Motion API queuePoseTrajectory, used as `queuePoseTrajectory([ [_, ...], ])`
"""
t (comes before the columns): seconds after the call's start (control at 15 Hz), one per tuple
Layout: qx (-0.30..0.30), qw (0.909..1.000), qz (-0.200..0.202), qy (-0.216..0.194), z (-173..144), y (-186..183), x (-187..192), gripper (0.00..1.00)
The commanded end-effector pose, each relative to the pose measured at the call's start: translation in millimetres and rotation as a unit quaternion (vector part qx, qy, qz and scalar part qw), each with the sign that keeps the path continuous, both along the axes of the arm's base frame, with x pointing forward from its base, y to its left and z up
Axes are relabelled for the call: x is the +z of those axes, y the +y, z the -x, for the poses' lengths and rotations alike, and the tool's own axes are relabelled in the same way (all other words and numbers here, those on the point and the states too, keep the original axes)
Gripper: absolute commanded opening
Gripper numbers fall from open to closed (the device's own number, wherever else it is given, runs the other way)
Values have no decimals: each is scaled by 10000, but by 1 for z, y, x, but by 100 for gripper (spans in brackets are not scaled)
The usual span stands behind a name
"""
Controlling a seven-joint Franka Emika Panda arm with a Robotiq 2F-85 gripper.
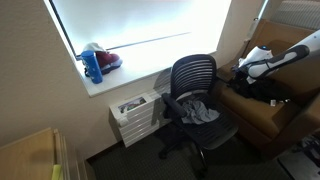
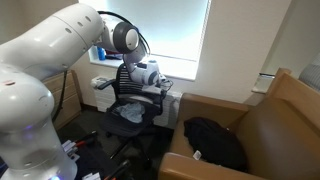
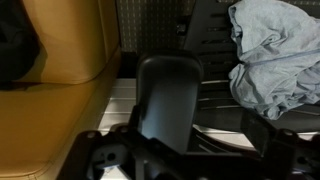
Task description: Pull the black chair
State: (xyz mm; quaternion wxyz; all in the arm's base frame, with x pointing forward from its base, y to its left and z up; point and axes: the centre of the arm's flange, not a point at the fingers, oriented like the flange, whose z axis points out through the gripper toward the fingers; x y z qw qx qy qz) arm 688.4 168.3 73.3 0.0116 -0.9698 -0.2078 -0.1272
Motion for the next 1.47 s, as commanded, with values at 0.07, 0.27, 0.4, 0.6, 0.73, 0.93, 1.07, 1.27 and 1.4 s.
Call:
queuePoseTrajectory([
  [0.07, -28, 10000, 15, -6, -1, 0, 3, 100],
  [0.27, -42, 10000, 31, 3, -2, -4, 5, 66],
  [0.4, -64, 9999, 64, -55, -3, -8, 8, 53],
  [0.6, -82, 9998, 136, -99, -6, -14, 10, 32],
  [0.73, -90, 9998, 149, -103, -7, -15, 11, 16],
  [0.93, -117, 9998, 143, -119, -9, -15, 14, 0],
  [1.07, -107, 9998, 72, -179, -14, -11, 15, 10],
  [1.27, -225, 9995, 40, -227, -16, -10, 16, 48],
  [1.4, -278, 9993, 41, -226, -17, -9, 16, 62],
])
